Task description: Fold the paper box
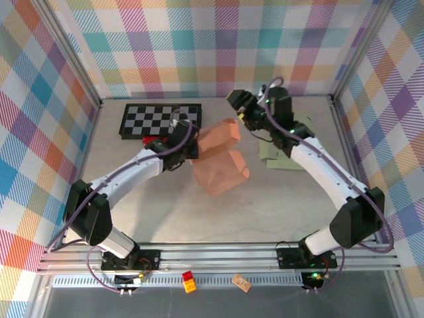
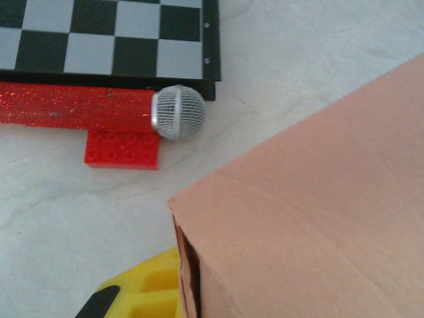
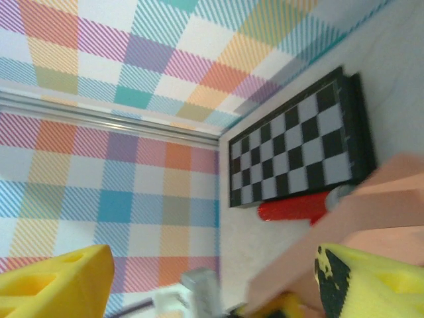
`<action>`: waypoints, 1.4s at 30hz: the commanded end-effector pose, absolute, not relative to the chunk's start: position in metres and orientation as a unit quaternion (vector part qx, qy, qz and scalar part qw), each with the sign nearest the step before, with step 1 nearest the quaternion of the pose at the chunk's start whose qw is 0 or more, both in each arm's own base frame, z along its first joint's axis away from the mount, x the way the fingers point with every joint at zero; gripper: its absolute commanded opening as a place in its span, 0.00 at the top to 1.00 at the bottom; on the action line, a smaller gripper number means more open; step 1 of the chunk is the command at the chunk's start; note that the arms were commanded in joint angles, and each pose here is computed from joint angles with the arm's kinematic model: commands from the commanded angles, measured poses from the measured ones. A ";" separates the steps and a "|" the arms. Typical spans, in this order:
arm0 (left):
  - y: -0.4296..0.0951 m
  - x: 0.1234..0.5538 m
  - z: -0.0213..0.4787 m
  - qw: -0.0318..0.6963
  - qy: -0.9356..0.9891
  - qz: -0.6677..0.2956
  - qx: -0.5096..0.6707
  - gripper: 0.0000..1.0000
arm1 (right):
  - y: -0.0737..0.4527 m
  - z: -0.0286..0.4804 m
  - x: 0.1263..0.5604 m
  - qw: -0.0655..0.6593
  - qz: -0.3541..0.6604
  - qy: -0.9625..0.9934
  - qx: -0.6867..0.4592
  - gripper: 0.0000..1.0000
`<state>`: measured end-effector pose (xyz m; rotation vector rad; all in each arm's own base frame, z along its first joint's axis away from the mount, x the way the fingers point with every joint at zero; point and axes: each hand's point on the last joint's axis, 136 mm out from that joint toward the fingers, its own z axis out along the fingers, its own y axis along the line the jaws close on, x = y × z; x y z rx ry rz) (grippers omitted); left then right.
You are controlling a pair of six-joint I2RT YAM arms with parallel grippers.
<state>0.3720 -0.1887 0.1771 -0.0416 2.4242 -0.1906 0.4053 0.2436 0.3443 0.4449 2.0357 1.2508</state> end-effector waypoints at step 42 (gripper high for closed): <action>-0.225 0.441 0.163 0.229 0.897 -0.367 0.087 1.00 | 0.189 0.245 0.387 0.236 0.521 0.803 0.166 0.30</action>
